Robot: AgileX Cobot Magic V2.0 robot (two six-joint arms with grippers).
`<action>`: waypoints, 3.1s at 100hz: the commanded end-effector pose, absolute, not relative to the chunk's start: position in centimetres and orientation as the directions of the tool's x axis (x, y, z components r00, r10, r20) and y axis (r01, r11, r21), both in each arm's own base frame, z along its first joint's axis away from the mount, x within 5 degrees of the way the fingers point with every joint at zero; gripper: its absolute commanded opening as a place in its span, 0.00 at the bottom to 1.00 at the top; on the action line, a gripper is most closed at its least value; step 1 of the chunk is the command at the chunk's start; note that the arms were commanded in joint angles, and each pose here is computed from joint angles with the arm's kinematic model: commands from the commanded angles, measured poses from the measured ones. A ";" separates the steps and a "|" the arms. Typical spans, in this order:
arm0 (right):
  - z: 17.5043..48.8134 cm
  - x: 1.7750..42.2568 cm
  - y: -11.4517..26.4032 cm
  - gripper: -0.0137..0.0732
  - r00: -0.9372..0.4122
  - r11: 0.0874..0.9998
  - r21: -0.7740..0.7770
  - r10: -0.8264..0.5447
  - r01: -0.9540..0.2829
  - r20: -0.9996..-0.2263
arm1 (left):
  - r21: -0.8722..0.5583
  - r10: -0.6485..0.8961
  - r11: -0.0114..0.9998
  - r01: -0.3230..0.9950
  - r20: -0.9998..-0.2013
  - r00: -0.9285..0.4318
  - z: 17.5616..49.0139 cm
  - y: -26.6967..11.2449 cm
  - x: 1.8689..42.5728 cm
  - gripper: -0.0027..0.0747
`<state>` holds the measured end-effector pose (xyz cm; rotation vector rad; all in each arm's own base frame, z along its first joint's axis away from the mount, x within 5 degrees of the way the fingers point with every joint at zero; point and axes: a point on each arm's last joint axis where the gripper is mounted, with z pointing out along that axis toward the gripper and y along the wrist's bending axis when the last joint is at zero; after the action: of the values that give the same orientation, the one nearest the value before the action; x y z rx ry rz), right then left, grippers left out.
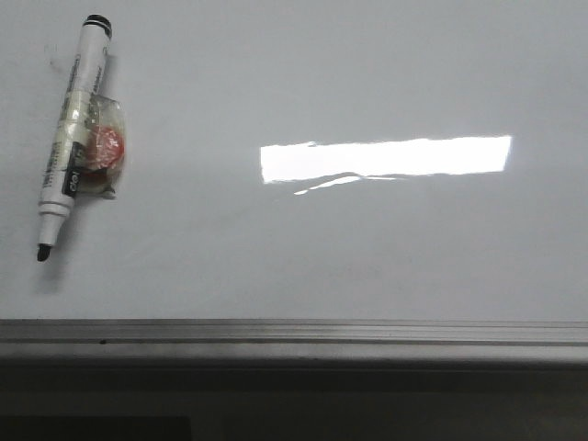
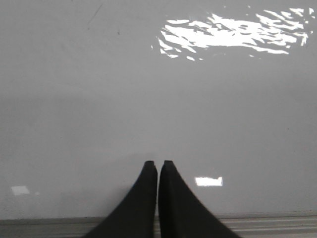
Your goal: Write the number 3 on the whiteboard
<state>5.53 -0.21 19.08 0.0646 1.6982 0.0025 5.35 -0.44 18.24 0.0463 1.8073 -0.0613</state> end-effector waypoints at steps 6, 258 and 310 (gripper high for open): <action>19.2 5.6 -0.2 0.10 -0.048 0.999 0.022 0.024 0.041 -0.999 | -0.032 -0.024 0.998 0.057 -0.992 -0.127 18.3 -0.4 5.5 0.01; 24.1 7.9 0.4 0.10 -0.212 0.955 0.295 0.294 0.028 -0.932 | -0.219 -0.004 0.797 0.563 -0.934 -0.358 22.5 -12.1 13.3 0.01; 27.1 10.4 6.6 0.10 -0.265 0.846 0.187 0.057 -0.499 -0.963 | 0.195 0.258 0.609 0.769 -0.965 0.040 24.2 -12.6 11.5 0.01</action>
<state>9.35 5.20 25.17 -0.2586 1.9159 0.5204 11.73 -12.18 22.31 0.8465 1.7058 -0.4860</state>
